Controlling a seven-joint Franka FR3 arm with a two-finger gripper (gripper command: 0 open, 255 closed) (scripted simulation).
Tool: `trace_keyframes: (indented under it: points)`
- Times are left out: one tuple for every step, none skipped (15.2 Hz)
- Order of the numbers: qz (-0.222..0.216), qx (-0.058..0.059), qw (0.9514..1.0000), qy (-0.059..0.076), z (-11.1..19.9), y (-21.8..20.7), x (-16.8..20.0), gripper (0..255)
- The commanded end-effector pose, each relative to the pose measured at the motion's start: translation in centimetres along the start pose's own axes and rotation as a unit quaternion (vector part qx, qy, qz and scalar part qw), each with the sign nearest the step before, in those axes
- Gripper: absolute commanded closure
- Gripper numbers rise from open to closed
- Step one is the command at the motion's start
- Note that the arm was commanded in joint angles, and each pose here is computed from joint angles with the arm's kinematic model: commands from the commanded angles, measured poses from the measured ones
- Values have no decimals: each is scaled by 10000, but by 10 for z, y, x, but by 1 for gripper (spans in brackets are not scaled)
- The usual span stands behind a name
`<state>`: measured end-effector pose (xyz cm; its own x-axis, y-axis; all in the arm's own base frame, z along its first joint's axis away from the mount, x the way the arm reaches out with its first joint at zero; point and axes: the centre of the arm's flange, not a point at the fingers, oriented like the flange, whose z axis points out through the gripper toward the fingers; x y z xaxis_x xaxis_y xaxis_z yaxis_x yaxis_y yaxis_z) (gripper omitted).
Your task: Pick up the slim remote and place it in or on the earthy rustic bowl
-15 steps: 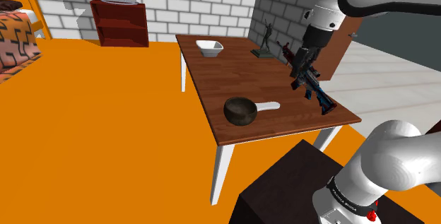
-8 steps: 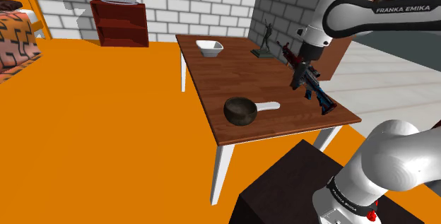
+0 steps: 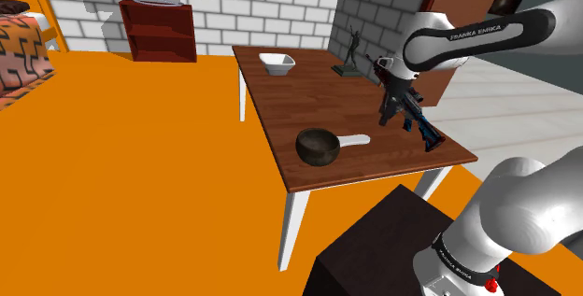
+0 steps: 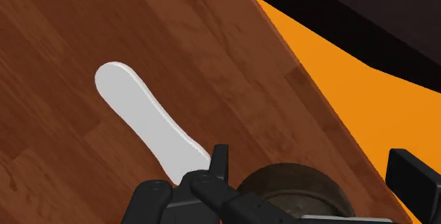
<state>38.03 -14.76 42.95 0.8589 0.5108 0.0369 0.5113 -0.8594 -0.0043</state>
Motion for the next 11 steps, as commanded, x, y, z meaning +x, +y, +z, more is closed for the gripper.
trace_keyframes:
  points:
    - [-333,6,9994,-19,20,19,2,0]
    - [-487,14,9988,-27,29,28,4,0]
    - [-640,22,9979,-35,39,37,6,0]
    - [-794,30,9968,-44,48,47,9,0]
    - [-947,38,9955,-52,58,56,11,0]
    - [-1100,46,9939,-60,67,65,14,0]
    - [-1253,54,9921,-68,77,74,17,0]
    - [-1405,62,9900,-76,86,82,21,0]
    - [-1557,70,9877,-84,96,91,24,0]
    - [-1709,77,9852,-92,105,99,28,0]
    - [-1860,85,9825,-100,115,108,32,0]
